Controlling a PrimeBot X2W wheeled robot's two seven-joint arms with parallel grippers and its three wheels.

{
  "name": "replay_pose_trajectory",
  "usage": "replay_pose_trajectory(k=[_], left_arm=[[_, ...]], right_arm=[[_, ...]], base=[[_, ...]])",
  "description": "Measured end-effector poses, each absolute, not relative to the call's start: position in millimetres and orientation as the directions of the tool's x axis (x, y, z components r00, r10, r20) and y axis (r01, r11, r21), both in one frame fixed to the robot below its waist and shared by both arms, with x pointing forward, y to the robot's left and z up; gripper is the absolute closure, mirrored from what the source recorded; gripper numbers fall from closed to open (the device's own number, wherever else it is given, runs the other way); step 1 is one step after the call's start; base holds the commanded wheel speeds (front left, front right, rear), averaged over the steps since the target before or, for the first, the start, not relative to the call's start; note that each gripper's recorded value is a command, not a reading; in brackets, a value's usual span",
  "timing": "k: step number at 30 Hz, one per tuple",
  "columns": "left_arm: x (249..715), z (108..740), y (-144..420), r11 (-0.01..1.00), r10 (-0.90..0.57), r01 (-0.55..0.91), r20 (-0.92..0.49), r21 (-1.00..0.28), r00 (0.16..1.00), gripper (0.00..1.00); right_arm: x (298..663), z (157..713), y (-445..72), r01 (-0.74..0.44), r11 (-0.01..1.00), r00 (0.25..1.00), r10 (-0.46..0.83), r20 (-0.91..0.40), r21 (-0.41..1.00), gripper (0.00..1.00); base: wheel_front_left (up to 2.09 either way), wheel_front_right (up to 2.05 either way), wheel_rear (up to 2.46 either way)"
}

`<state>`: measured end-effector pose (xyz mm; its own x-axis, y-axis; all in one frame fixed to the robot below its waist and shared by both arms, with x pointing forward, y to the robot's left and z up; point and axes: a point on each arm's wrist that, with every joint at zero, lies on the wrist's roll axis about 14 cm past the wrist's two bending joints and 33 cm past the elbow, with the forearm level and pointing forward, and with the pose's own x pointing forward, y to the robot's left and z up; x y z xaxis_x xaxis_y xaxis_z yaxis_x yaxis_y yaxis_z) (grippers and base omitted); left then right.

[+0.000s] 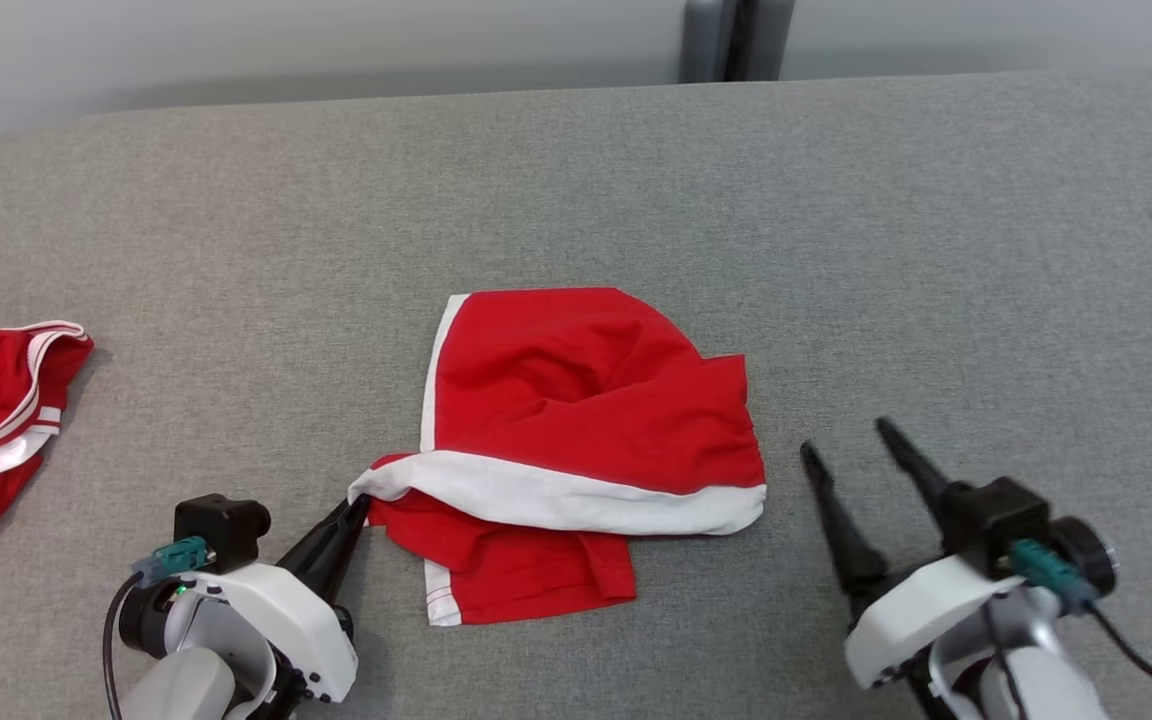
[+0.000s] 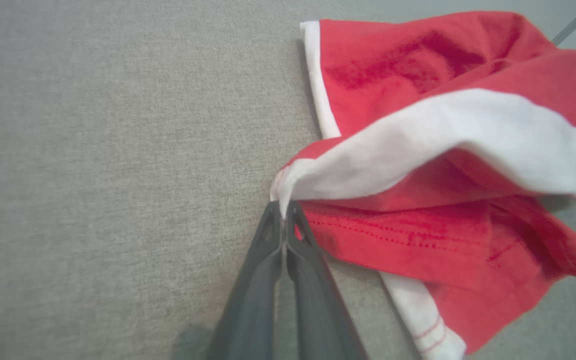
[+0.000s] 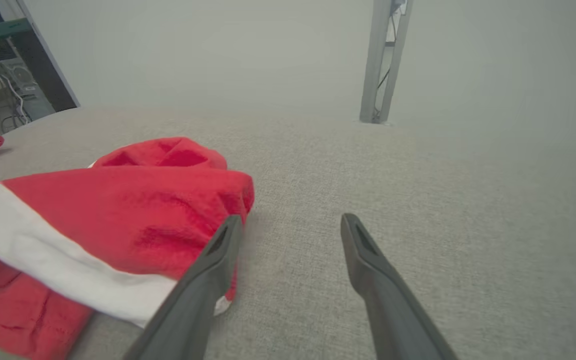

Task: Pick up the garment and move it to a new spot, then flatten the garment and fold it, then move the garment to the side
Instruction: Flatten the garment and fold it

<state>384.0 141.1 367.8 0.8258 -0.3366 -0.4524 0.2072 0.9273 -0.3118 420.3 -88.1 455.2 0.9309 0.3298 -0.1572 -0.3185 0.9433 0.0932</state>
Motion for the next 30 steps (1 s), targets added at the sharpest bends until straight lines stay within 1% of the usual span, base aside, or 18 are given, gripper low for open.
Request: replay_pose_trajectory(k=[6,9,12,13,14,15,16,22,26,30], left_arm=[[387,372,143,0.931,-0.33,0.21,-0.438,-0.3,0.836,1.0],[387,372,143,0.931,-0.328,0.21,-0.435,-0.297,0.839,1.0],[390,375,145,0.933,-0.326,0.214,-0.423,-0.29,0.845,1.0],[390,376,145,0.933,-0.325,0.214,-0.419,-0.29,0.848,1.0],[390,376,145,0.933,-0.325,0.215,-0.417,-0.29,0.849,1.0],[391,378,144,0.932,-0.326,0.218,-0.408,-0.289,0.853,1.0],[392,380,145,0.934,-0.323,0.221,-0.4,-0.282,0.858,1.0],[406,411,146,0.939,-0.315,0.251,-0.289,-0.236,0.904,1.0],[418,450,141,0.937,-0.326,0.294,-0.167,-0.19,0.93,1.0],[427,497,132,0.93,-0.35,0.343,-0.037,-0.133,0.936,1.0]], right_arm=[[399,417,-50,-0.414,0.899,0.852,0.439,-0.287,0.146,0.0],[392,401,-39,-0.438,0.883,0.817,0.469,-0.335,0.167,0.0],[393,392,-34,-0.445,0.877,0.799,0.481,-0.362,0.182,0.0],[393,389,-33,-0.446,0.875,0.794,0.483,-0.368,0.186,0.13],[394,387,-33,-0.447,0.875,0.791,0.484,-0.374,0.189,0.54],[395,386,-32,-0.447,0.874,0.79,0.486,-0.374,0.189,0.88],[398,387,-31,-0.445,0.874,0.793,0.487,-0.367,0.196,1.0],[420,414,-38,-0.424,0.886,0.849,0.461,-0.256,0.19,1.0],[440,457,-49,-0.406,0.899,0.897,0.427,-0.113,0.165,1.0],[455,506,-65,-0.377,0.916,0.926,0.377,0.032,0.139,1.0]], base=[[0.0,0.0,0.0],[0.0,0.0,0.0],[0.0,0.0,0.0],[0.0,0.0,0.0],[0.0,0.0,0.0],[0.0,0.0,0.0],[0.0,0.0,0.0],[0.0,0.0,0.0],[0.0,0.0,0.0],[0.0,0.0,0.0]])
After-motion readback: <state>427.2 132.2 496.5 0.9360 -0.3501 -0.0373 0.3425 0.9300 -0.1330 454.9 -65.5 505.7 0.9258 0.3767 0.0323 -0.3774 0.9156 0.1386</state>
